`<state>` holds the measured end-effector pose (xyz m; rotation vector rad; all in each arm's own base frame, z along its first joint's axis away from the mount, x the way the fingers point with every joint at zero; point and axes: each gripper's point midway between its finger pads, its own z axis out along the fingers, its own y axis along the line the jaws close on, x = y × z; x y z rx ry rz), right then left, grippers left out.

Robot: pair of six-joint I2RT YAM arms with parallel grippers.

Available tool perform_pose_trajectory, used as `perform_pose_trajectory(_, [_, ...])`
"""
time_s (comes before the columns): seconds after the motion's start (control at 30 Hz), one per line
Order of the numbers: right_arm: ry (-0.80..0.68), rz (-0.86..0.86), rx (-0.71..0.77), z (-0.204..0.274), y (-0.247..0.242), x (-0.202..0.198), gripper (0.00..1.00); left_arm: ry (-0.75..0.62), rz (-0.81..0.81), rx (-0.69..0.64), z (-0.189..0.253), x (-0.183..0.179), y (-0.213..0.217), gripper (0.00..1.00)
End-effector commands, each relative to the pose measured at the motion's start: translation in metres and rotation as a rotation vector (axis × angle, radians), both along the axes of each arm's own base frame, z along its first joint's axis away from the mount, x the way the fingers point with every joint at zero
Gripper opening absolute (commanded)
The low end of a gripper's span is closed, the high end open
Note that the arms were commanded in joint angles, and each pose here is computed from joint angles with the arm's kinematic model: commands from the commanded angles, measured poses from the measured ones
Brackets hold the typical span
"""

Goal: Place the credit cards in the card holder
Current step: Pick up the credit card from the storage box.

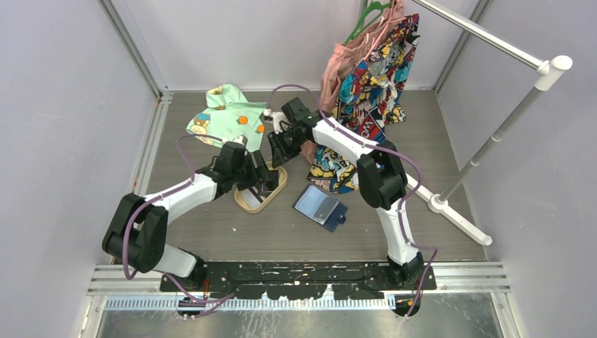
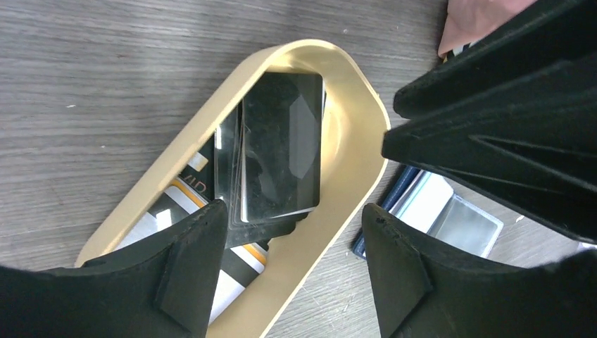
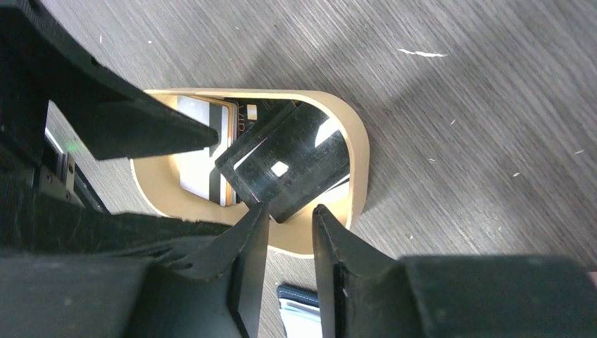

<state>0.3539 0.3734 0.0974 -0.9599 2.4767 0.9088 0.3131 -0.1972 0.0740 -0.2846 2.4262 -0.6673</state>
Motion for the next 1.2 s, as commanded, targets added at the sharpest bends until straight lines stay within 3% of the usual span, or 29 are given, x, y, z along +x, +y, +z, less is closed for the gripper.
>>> perform_pose_trajectory(0.0, [0.004,-0.057,0.037,0.009,0.01,0.009,0.33,-0.021,0.005,0.016,0.01,0.01,-0.006,0.71])
perform_pose_trajectory(0.33, [0.039,-0.053,-0.027,-0.018,0.017,-0.012,0.28,0.038,0.014,0.093,-0.007,0.009,0.001,0.71])
perform_pose_trajectory(0.77, [0.025,-0.041,-0.094,-0.035,0.014,-0.021,0.27,0.101,-0.02,0.044,-0.025,0.005,-0.013,0.69])
perform_pose_trajectory(1.0, [0.02,-0.03,-0.068,-0.023,0.017,-0.024,0.27,0.101,-0.008,-0.061,-0.021,0.009,-0.02,0.63])
perform_pose_trajectory(1.17, [0.027,-0.016,0.031,0.011,0.024,-0.027,0.27,0.045,0.014,-0.192,-0.006,0.016,-0.027,0.56])
